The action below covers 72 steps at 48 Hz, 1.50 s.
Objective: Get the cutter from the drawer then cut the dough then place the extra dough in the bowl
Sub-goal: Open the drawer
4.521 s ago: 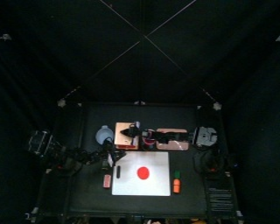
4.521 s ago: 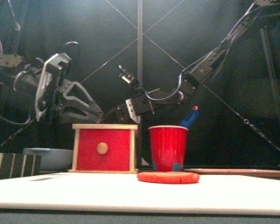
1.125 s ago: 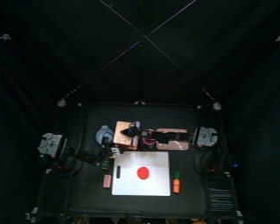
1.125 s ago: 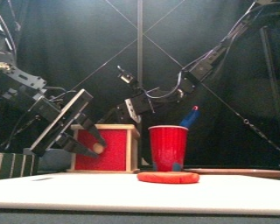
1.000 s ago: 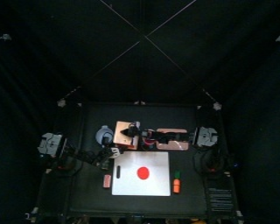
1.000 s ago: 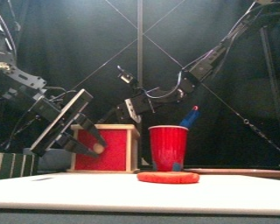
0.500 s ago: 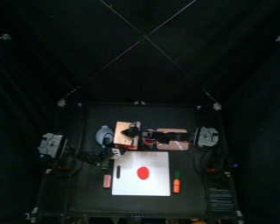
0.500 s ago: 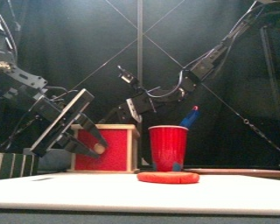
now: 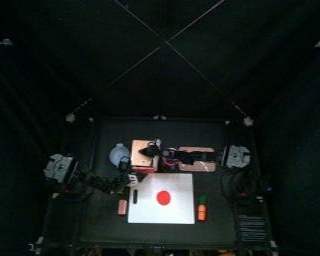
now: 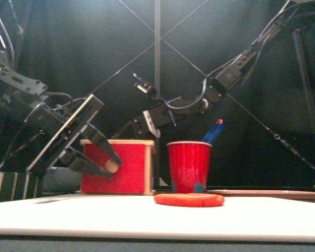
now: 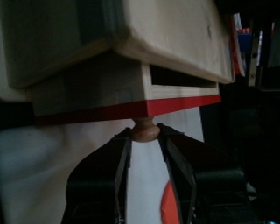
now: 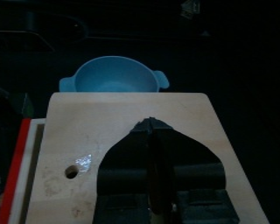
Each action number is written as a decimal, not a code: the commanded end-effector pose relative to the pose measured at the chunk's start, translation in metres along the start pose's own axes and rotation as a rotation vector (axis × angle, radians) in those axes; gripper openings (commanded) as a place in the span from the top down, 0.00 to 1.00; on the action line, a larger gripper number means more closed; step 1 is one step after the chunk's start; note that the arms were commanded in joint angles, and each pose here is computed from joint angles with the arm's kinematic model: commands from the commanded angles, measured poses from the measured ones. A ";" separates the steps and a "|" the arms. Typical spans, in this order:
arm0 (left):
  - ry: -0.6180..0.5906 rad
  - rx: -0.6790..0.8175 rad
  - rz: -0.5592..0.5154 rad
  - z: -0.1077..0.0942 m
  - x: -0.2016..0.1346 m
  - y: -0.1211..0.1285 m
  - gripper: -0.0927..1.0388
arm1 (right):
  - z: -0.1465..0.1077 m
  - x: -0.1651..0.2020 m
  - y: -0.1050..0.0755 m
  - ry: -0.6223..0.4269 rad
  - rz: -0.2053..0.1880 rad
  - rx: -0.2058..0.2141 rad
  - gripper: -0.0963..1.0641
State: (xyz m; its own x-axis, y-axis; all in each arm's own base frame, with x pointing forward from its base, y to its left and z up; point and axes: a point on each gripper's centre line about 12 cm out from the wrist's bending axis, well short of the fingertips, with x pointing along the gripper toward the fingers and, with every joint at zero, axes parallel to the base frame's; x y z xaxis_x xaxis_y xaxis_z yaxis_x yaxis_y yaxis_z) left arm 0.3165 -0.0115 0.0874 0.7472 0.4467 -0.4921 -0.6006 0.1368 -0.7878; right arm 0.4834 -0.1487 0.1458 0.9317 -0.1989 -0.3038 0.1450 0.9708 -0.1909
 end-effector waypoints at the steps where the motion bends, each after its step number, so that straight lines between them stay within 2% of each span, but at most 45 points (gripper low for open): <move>1: 0.049 0.001 -0.020 -0.015 -0.007 -0.008 0.39 | -0.009 0.000 0.000 0.042 0.001 -0.002 0.97; 30: 0.110 -0.004 -0.034 -0.042 -0.023 -0.013 0.39 | -0.009 0.000 -0.005 0.048 -0.010 0.002 0.97; 72: 0.150 0.023 0.006 -0.044 -0.026 -0.004 0.38 | -0.010 0.000 -0.006 0.060 -0.010 0.000 0.97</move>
State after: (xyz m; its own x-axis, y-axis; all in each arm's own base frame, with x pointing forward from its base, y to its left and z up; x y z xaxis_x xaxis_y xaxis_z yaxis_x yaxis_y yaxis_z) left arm 0.3114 -0.0567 0.0848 0.7694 0.3370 -0.5427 -0.6122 0.1461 -0.7771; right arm 0.4822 -0.1541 0.1456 0.9227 -0.2119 -0.3222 0.1554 0.9690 -0.1923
